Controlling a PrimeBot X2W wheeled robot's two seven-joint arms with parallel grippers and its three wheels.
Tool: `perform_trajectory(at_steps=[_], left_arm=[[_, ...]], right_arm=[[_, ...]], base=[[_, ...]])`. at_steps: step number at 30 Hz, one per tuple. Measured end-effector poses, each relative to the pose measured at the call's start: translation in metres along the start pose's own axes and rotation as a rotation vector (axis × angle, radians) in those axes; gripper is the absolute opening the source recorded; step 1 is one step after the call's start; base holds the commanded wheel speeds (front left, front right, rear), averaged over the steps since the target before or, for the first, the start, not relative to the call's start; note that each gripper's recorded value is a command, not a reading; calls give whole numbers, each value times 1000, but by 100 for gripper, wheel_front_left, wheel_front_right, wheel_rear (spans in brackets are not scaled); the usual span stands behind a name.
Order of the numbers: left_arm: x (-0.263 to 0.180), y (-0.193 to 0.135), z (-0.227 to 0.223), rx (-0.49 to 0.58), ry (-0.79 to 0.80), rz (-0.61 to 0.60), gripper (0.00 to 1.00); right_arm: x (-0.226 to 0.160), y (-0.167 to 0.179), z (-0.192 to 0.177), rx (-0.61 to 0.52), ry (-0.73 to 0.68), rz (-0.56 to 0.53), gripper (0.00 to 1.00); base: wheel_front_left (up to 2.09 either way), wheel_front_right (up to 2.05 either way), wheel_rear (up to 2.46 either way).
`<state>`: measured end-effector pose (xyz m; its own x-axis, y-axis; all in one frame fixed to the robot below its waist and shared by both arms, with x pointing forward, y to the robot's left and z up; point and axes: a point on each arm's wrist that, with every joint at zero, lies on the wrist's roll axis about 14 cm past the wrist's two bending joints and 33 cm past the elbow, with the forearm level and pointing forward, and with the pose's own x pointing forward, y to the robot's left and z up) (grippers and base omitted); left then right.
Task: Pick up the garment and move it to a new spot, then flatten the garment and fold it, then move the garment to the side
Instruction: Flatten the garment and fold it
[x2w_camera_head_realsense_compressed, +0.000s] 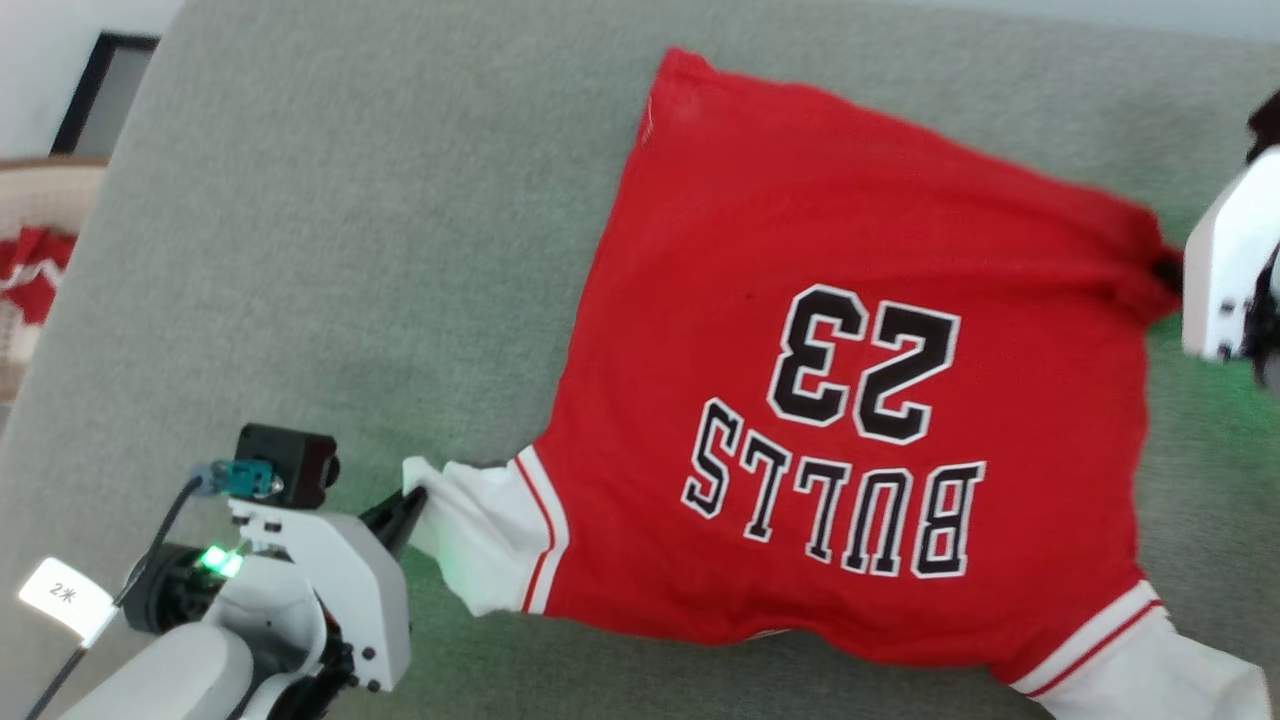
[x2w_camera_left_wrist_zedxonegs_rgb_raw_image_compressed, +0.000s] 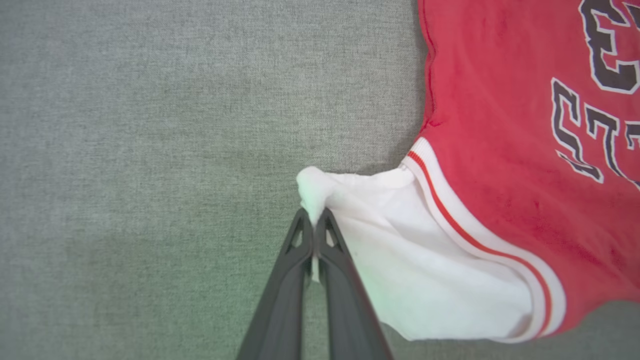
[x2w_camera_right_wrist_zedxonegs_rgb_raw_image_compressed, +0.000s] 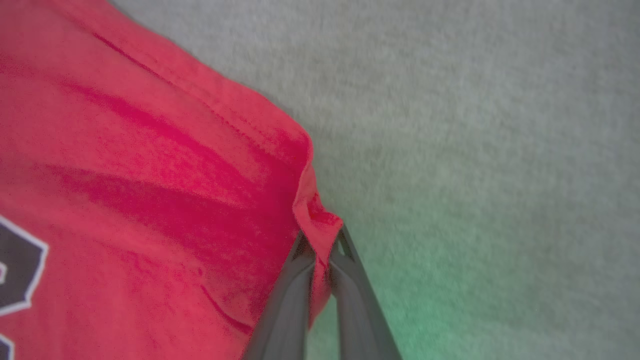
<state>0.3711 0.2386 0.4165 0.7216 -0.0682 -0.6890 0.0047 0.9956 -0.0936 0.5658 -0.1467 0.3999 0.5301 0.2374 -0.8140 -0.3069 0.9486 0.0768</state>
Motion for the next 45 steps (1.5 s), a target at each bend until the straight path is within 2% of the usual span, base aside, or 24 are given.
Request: perform_trajectory(at_steps=[11, 18, 23, 27, 29, 30, 31, 39, 45], left_arm=[[-13, -13, 9, 48, -29, -46, 0], [-17, -27, 18, 75, -55, -90, 0], [-18, -34, 23, 88, -68, -110, 0], [-16, -34, 22, 88, -63, -114, 0], [-14, -34, 22, 87, -60, -113, 0], [-14, -34, 22, 86, -59, -114, 0], [-13, -35, 21, 85, -57, -117, 0], [-12, -32, 20, 79, -51, -113, 0], [-13, -31, 21, 74, -57, -113, 0]], right_arm=[[-73, -5, -92, 25, 77, 57, 0], [-115, -10, -165, 102, 144, 49, 0], [-130, -2, -207, 172, 172, 45, 0], [-131, 7, -222, 193, 183, 43, 0], [-130, 10, -221, 193, 166, 44, 43], [-130, 10, -220, 194, 158, 40, 93], [-130, 10, -221, 190, 155, 34, 100], [-140, 7, -192, 172, 58, 23, 100], [-157, 1, -136, 115, -122, -1, 100]], base=[[0, 0, 0], [0, 0, 0], [0, 0, 0], [0, 0, 0], [0, 0, 0], [0, 0, 0], [0, 0, 0], [0, 0, 0], [0, 0, 0]])
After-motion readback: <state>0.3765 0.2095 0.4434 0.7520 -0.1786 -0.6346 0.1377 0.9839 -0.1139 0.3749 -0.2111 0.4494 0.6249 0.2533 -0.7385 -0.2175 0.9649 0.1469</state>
